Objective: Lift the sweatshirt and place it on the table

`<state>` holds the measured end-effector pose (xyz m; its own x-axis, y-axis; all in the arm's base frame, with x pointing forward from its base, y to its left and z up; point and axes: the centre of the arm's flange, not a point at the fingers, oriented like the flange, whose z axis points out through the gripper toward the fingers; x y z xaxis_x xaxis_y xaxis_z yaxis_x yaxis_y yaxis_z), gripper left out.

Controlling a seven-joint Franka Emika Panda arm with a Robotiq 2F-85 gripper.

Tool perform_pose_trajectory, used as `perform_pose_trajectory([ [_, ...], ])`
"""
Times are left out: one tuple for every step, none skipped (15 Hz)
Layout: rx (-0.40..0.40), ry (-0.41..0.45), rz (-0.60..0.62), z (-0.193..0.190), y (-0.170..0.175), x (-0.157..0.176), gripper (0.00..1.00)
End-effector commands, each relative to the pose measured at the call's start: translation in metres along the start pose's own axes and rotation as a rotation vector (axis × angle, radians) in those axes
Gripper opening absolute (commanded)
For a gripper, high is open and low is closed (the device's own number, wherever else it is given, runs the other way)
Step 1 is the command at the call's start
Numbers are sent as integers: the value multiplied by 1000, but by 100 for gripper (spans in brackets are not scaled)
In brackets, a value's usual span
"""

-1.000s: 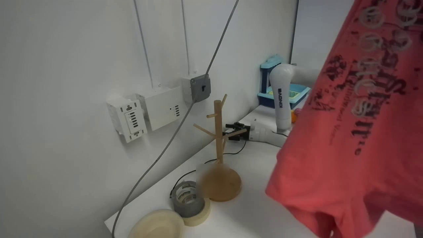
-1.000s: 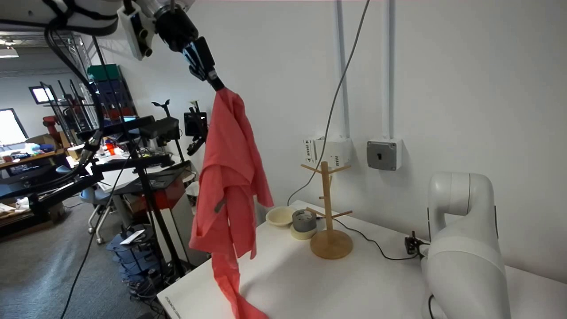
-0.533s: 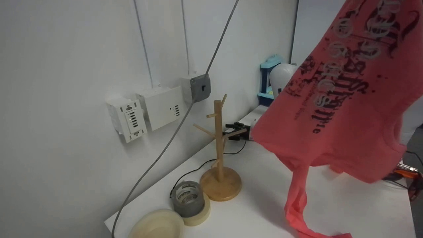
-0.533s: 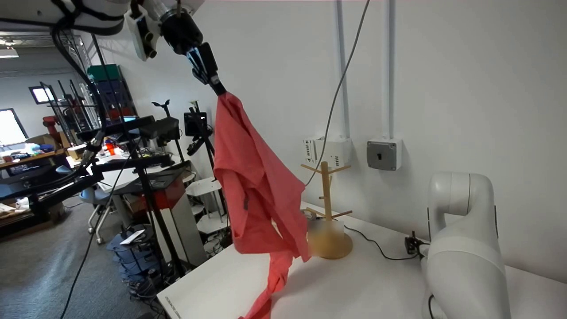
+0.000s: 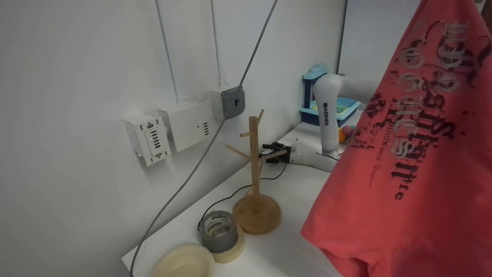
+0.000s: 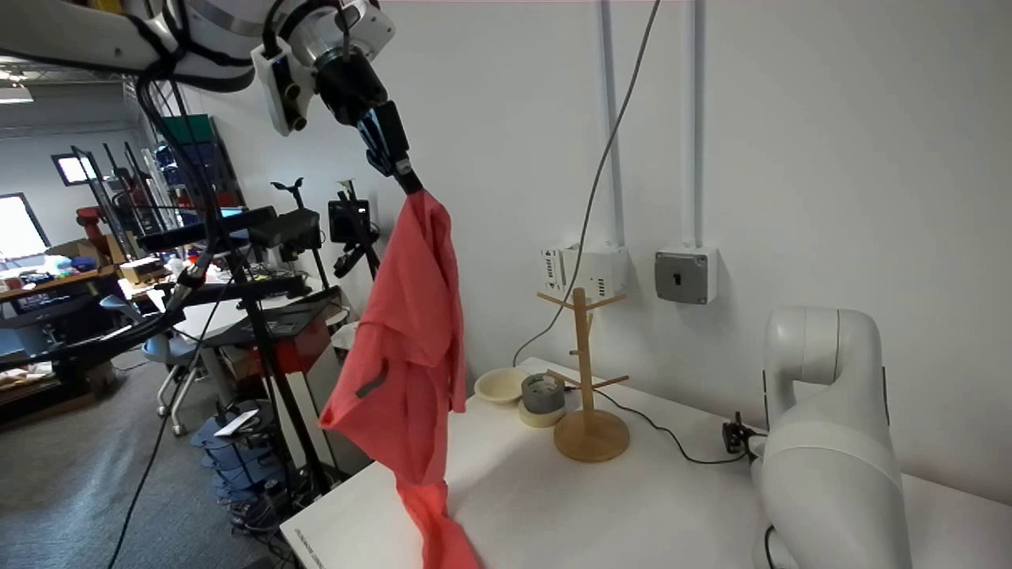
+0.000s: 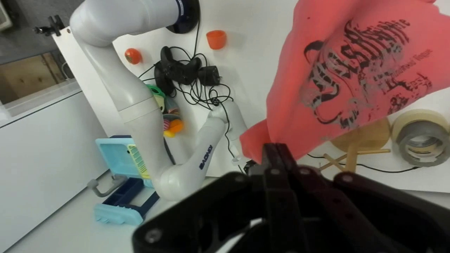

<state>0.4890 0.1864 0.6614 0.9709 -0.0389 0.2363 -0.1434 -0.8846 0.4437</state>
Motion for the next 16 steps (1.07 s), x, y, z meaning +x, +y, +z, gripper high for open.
perform_pose_trajectory([
  [-48, 15, 46, 14, -6, 15, 0],
  [-41, 16, 46, 17, -12, 20, 0],
  [-35, 20, 46, 21, -18, 25, 0],
  [-19, 30, 44, 26, -24, 30, 0],
  [-3, 40, 43, 30, -31, 34, 0],
  [23, 52, 41, 32, -37, 39, 0],
  [45, 65, 40, 35, -41, 42, 0],
  [63, 80, 45, 37, -45, 45, 0],
  [76, 92, 51, 39, -48, 47, 0],
  [83, 99, 63, 41, -51, 49, 0],
  [90, 105, 80, 42, -53, 50, 0],
  [108, 95, 97, 42, -56, 51, 0],
  [135, 81, 109, 43, -58, 50, 0],
  [168, 67, 119, 43, -61, 50, 0],
  [198, 52, 116, 43, -63, 49, 0],
  [222, 45, 113, 43, -65, 49, 0],
])
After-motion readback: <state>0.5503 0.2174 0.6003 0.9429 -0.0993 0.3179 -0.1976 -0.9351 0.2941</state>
